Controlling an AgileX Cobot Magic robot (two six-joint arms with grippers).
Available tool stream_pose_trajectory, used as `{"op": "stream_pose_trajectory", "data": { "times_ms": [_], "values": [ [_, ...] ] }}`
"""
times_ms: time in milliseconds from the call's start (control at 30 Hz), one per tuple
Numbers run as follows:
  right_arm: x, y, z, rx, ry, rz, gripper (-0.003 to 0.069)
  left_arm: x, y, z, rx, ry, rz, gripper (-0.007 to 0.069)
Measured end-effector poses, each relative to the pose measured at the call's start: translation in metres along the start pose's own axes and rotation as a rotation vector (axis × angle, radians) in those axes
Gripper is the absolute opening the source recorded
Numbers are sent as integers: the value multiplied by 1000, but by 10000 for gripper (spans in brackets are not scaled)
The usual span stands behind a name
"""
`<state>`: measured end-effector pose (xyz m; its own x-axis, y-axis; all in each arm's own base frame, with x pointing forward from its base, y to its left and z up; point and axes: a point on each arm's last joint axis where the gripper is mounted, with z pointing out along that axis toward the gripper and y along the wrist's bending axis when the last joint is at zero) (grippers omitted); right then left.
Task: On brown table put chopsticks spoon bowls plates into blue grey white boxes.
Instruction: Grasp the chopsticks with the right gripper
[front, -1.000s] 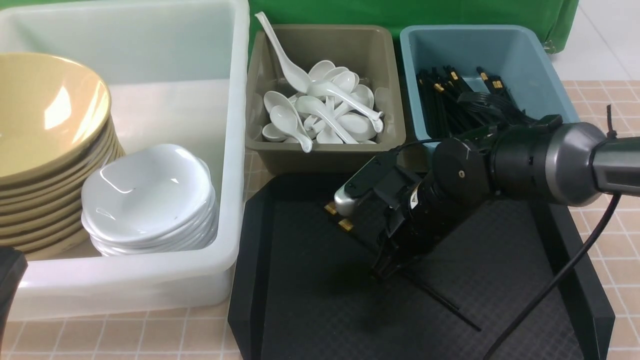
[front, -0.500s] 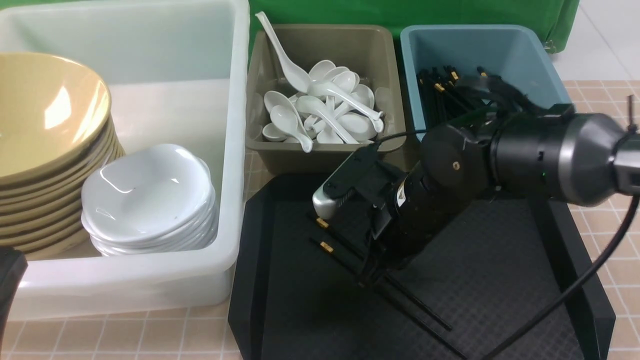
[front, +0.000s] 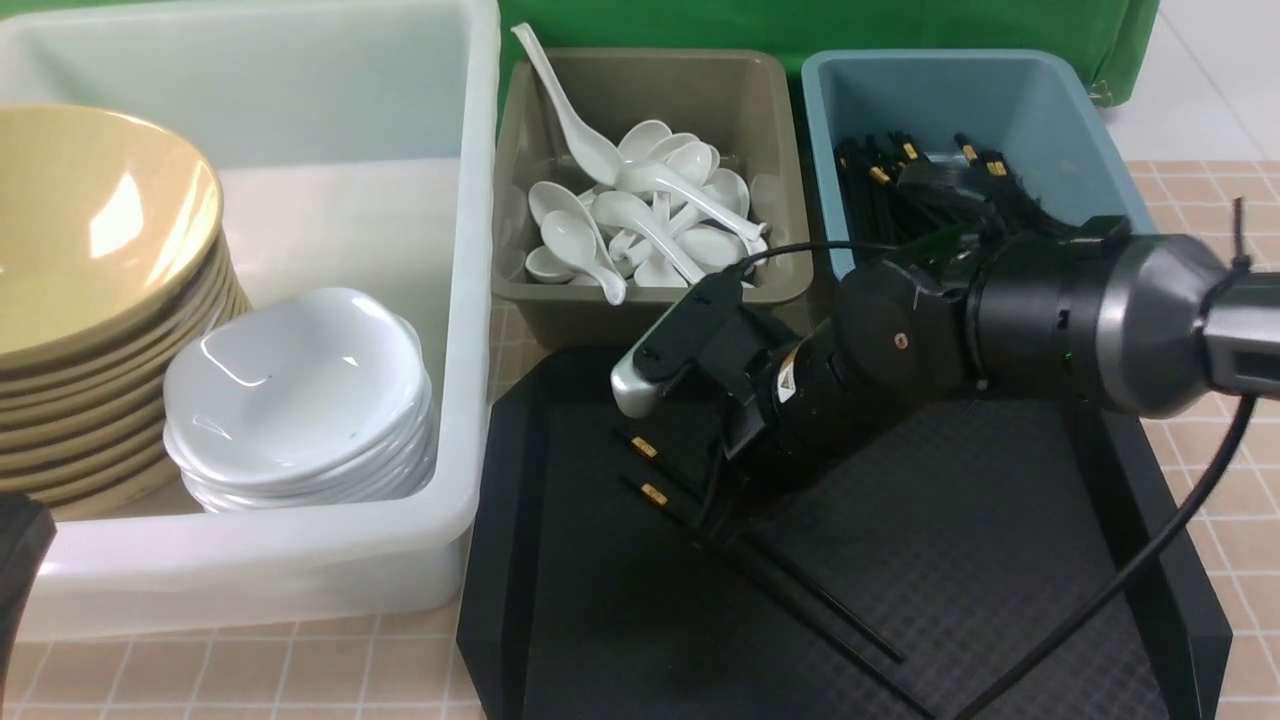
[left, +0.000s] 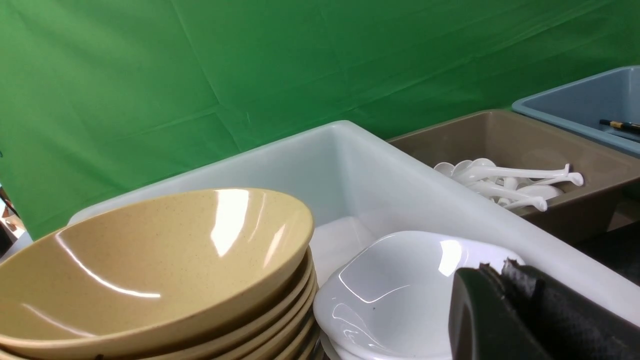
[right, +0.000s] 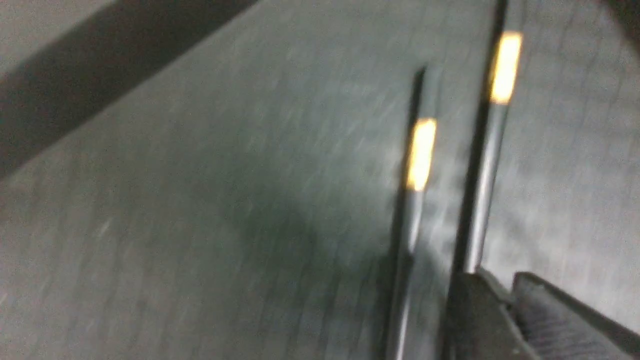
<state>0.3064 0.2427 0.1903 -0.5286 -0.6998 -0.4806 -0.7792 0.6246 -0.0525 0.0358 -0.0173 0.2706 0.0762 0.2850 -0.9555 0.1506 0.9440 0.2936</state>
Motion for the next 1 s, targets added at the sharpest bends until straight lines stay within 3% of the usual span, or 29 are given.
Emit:
{"op": "stream_pose_trajectory", "data": {
  "times_ms": [133,267,367,500,667,800,1000],
  "values": [
    [1,-1,15,8,-7,-3,229,0,0,0,1,1,0,7],
    [6,-1,30,4,16,1,235,0,0,0,1,1,0,7],
    [5,-2,31,7,8,2,208,0,0,0,1,1,0,7],
    [3,-2,31,1,15,4,90,0,0,0,1,1,0,7],
    [-1,-2,24,-14,44,-3,67,0,0,0,1,1,0,7],
    [-7,-1,-1,-15,23,-16,67,0,0,0,1,1,0,7],
    [-27,-6,-84,72,-202,-109,67,0,0,0,1,1,0,7]
  ]
}}
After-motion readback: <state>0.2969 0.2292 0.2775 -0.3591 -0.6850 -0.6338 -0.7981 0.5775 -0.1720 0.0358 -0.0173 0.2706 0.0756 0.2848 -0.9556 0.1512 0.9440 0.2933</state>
